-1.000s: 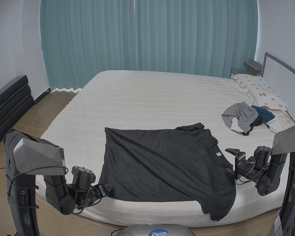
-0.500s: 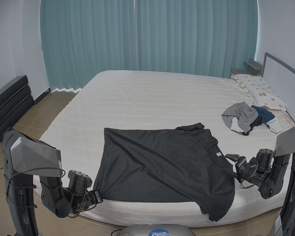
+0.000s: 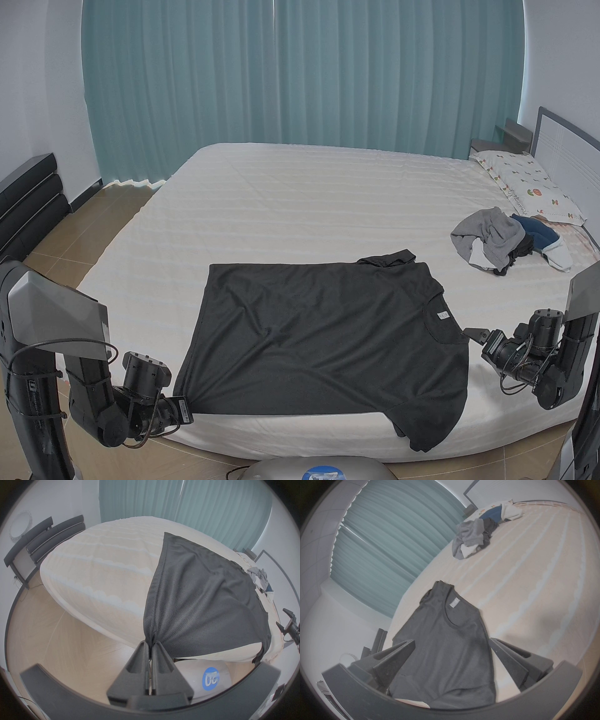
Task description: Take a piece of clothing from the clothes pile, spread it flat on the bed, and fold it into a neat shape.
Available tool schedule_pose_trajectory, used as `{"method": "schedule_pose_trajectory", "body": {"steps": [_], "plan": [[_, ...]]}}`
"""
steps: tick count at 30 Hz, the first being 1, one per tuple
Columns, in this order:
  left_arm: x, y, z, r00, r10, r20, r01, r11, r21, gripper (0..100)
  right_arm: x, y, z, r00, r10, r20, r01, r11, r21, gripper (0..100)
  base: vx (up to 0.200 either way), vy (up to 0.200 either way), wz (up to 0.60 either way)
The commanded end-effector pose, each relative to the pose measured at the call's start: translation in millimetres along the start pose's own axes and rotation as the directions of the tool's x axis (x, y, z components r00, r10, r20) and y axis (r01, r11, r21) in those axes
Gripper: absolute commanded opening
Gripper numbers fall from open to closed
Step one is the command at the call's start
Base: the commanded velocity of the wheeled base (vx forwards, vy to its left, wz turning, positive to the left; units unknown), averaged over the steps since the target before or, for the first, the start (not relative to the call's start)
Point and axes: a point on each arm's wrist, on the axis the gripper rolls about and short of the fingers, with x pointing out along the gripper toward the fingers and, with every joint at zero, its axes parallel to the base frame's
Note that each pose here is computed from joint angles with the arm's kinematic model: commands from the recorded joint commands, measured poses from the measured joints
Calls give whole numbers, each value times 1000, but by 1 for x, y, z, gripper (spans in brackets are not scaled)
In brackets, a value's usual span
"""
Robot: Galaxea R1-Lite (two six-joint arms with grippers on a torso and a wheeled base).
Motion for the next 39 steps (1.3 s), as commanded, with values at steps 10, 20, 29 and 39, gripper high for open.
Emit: {"method": "schedule_pose_trajectory", "body": {"steps": [10,20,29,39], "plan": [[2,0,1,1000,-2,7,2,1000,-12,0,21,-20,-19,993,-105,-51,103,994,-30,100,0,0,0],[3,-1,2,1000,-9,9,9,1000,-17,0,39,-19,-25,993,-103,-58,100,994,-48,0,0,0,0],[3,-1,3,1000,-11,13,11,1000,-19,0,41,-16,-16,996,-93,-7,93,995,-41,0,0,0,0],[7,-8,15,997,-38,65,45,992,-119,0,42,-7,4,992,-78,104,82,996,-39,0,0,0,0]]}}
